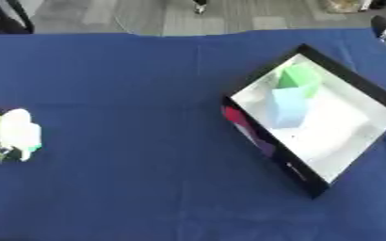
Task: Pick up the objects with one hand, pass them to the other hand, and then place them into the box on the other side of the table.
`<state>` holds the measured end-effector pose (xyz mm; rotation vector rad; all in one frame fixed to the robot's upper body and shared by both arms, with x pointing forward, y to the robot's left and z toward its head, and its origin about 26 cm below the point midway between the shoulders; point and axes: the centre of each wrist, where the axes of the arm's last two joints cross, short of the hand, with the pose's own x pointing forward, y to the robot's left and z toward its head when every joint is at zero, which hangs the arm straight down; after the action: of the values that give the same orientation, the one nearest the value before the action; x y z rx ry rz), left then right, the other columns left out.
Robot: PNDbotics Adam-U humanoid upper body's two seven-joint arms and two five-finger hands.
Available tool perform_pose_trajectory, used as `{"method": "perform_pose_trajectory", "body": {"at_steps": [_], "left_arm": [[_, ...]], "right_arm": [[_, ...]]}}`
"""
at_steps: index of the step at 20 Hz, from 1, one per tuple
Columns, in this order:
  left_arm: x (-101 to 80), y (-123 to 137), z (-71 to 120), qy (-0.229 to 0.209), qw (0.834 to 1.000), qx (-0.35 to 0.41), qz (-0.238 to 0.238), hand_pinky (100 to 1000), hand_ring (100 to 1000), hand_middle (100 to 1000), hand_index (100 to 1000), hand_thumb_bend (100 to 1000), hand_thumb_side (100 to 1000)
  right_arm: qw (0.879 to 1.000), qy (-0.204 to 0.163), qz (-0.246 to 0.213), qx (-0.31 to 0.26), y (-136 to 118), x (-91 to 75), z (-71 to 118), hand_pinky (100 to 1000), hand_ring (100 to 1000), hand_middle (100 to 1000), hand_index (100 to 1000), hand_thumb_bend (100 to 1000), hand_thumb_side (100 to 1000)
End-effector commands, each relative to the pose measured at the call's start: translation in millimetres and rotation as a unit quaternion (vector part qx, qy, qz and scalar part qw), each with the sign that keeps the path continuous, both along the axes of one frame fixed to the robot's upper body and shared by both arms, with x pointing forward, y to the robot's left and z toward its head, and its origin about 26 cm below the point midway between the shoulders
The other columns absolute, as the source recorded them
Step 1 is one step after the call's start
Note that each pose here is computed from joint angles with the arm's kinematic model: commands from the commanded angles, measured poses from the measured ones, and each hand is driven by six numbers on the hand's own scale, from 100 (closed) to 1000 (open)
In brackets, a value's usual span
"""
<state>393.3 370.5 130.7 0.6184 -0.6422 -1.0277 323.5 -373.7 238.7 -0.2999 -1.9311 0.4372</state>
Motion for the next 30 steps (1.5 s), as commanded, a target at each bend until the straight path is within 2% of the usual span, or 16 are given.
{"method": "perform_pose_trajectory", "body": {"at_steps": [1,4,10,14,17,22,30], "left_arm": [[-1.4,0.7,17.4,0.023,0.999,-0.025,0.037,847,799,685,673,428,145],[-5.5,-6.8,31.0,0.001,0.999,-0.033,0.023,835,786,670,657,321,142],[-12.2,-18.0,65.9,-0.07,0.997,-0.026,0.02,824,771,651,632,287,109],[-16.6,-32.0,96.2,-0.16,0.987,-0.017,0.027,813,753,620,611,233,100],[-19.8,-49.0,108.4,-0.21,0.977,-0.016,0.019,806,747,611,605,221,100],[-20.2,-79.5,111.7,-0.265,0.963,-0.038,0.0,797,739,593,596,175,100],[-11.4,-126.7,93.4,-0.335,0.938,-0.082,-0.019,789,737,578,591,126,100]], "right_arm": [[1.0,-0.012,-0.005,-0.013,-4.3,-1.8,10.4,1000,1000,899,993,255,210],[1.0,-0.011,-0.005,-0.014,-4.5,-1.7,9.9,1000,1000,899,993,254,210],[1.0,-0.014,-0.005,-0.014,-5.1,-2.0,11.1,1000,1000,899,993,253,208],[1.0,-0.019,-0.003,-0.01,-4.7,-2.7,13.7,1000,1000,899,993,251,203],[1.0,-0.025,0.002,-0.008,-2.4,-3.5,16.8,1000,1000,899,993,249,200],[0.999,-0.036,0.022,-0.013,6.3,-5.3,23.9,1000,1000,901,992,255,191],[0.993,-0.058,0.087,-0.058,34.0,-9.9,43.3,1000,1000,913,993,278,199]]}}
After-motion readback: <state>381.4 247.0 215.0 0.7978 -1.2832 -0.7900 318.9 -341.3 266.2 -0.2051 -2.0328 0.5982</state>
